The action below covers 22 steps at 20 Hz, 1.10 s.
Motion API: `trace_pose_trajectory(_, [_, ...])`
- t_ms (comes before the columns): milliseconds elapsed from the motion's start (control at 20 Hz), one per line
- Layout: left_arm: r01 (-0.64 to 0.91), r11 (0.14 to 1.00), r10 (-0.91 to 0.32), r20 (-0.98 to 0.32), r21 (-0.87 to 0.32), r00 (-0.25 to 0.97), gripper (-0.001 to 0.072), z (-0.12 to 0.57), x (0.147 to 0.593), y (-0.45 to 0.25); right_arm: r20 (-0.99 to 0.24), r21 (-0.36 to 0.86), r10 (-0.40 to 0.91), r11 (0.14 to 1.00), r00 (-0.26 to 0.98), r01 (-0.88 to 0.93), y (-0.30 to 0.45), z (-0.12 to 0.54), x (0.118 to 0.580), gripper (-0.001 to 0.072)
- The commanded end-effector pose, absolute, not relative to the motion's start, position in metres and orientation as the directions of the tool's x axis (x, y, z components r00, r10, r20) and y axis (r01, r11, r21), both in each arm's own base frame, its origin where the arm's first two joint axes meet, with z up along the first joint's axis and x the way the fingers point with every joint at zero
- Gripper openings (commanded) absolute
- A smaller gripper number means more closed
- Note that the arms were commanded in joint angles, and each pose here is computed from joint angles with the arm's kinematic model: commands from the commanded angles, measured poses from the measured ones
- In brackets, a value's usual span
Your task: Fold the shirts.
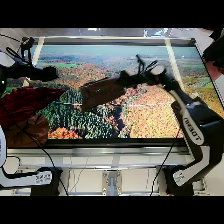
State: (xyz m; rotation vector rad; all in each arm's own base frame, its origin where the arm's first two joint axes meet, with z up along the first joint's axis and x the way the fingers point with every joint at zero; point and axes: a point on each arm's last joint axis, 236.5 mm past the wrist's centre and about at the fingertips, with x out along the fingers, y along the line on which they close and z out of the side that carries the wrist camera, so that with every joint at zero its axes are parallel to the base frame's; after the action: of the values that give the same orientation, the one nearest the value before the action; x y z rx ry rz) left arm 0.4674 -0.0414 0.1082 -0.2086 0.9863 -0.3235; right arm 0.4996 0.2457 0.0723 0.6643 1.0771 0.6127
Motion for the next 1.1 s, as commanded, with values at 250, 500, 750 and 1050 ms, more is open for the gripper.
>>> trace_pose_trajectory(250, [0.172, 0.933, -0.360, -0.782, -0.318, 0.509, 0.0010, 0.108, 0.467, -0.041, -0.849, 0.278, 0.080, 0.908, 0.522, 0.313, -0.083, 0.177, 0.409, 0.0012])
trace_pose_trajectory(500, [0.174, 0.928, -0.371, -0.778, -0.329, 0.508, 0.0010, 0.109, 0.467, -0.044, -0.896, 0.192, -0.117, 0.767, 0.429, 0.612, -0.173, 0.159, 0.266, 0.0011])
trace_pose_trajectory(750, [0.190, 0.907, -0.419, -0.760, -0.376, 0.496, 0.0010, 0.113, 0.465, -0.058, -0.935, 0.148, -0.208, 0.503, 0.286, 0.851, -0.202, 0.049, 0.137, 0.0012])
trace_pose_trajectory(1050, [0.195, 0.884, -0.463, -0.734, -0.425, 0.498, 0.0011, 0.118, 0.466, -0.068, -0.882, 0.266, -0.278, 0.373, 0.380, 0.889, -0.226, 0.062, 0.134, 0.0279])
